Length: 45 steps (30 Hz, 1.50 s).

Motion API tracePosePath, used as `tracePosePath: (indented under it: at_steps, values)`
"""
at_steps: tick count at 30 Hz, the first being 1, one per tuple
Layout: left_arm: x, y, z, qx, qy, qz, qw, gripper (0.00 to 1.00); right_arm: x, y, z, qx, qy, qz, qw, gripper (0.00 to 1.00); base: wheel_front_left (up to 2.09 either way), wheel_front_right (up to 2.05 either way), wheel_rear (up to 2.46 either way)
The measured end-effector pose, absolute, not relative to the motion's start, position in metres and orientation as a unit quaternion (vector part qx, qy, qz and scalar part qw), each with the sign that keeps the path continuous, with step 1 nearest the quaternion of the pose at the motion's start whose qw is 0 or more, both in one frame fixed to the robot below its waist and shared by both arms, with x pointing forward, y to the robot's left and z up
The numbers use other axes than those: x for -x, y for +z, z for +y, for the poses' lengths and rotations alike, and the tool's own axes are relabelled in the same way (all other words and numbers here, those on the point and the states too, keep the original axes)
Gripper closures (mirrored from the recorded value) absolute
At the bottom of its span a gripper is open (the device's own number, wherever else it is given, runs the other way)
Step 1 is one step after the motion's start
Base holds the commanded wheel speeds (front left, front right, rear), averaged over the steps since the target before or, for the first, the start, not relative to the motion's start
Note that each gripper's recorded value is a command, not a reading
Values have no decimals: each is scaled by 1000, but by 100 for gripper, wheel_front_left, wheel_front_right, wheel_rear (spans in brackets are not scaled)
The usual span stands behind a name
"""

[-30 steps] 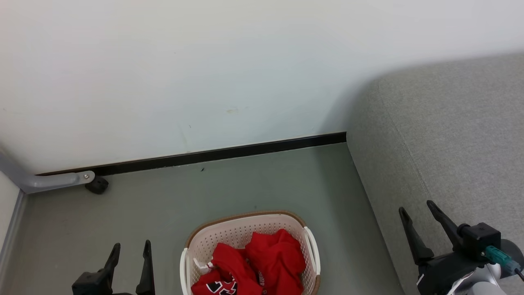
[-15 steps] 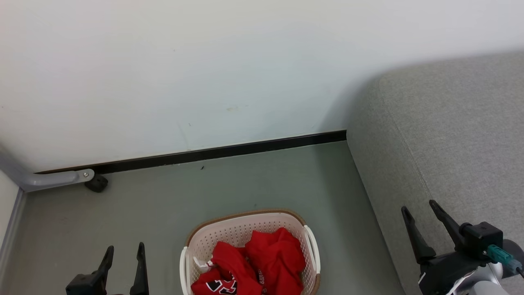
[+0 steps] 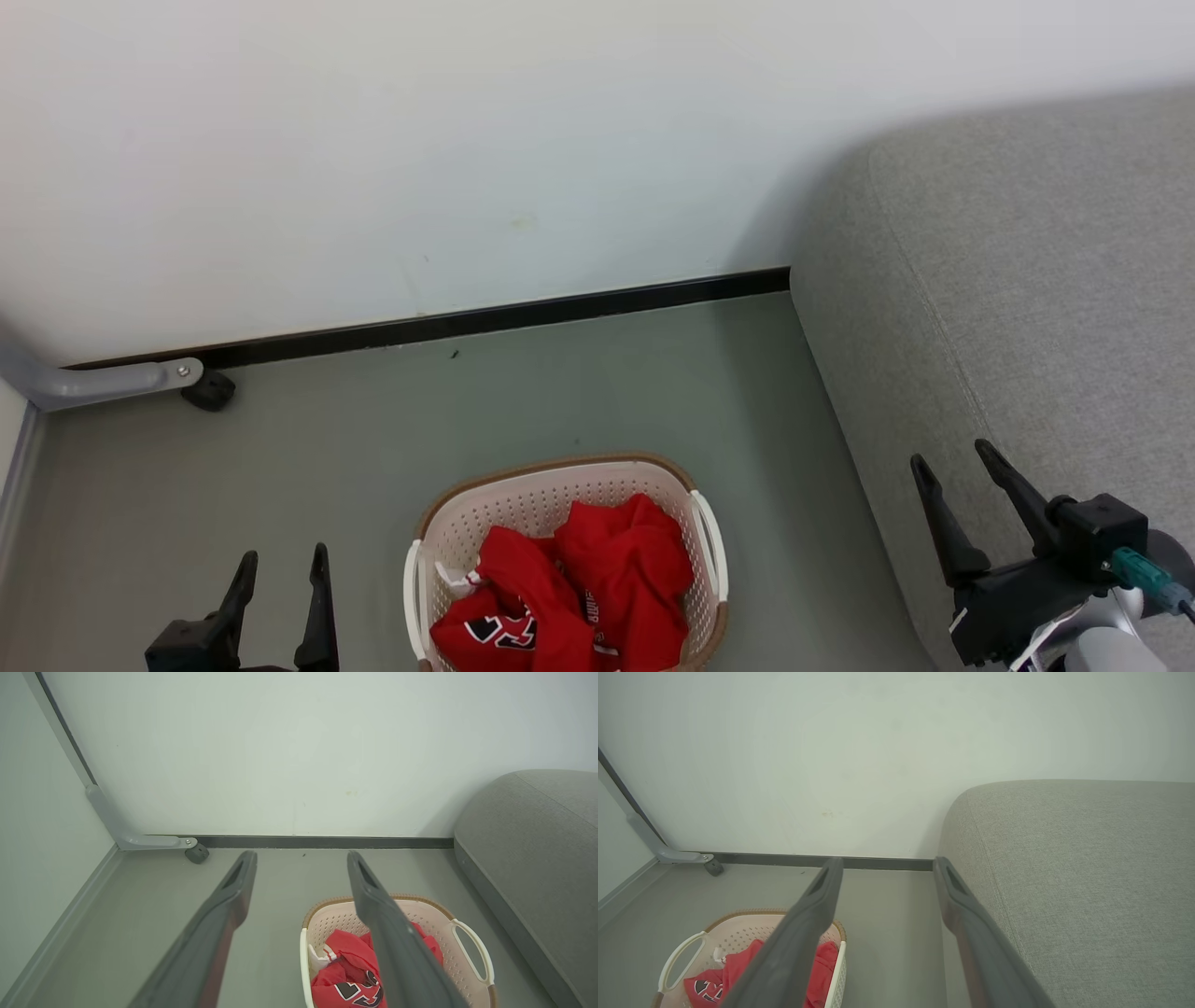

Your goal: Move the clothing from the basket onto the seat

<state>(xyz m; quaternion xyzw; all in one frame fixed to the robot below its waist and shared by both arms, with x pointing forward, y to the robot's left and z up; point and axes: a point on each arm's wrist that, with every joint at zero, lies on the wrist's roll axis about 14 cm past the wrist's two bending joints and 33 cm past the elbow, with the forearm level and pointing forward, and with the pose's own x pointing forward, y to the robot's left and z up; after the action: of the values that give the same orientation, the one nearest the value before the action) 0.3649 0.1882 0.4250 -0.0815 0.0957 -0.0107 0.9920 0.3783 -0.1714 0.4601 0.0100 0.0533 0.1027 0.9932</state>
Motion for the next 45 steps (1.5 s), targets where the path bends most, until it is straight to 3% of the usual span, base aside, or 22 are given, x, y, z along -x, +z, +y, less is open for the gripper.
tracePosePath:
  at_steps: [12,29,45]
  values:
    - [-390,409,162,91,-46,114,988,0,-399,456,-176,-18,91,52,994,0,0,0,0]
    - [-447,364,104,109,-118,154,975,0,-411,408,-211,-20,35,112,993,0,0,0,0]
    - [-433,288,48,125,-184,275,935,0,-434,408,-214,0,31,95,995,0,0,0,0]
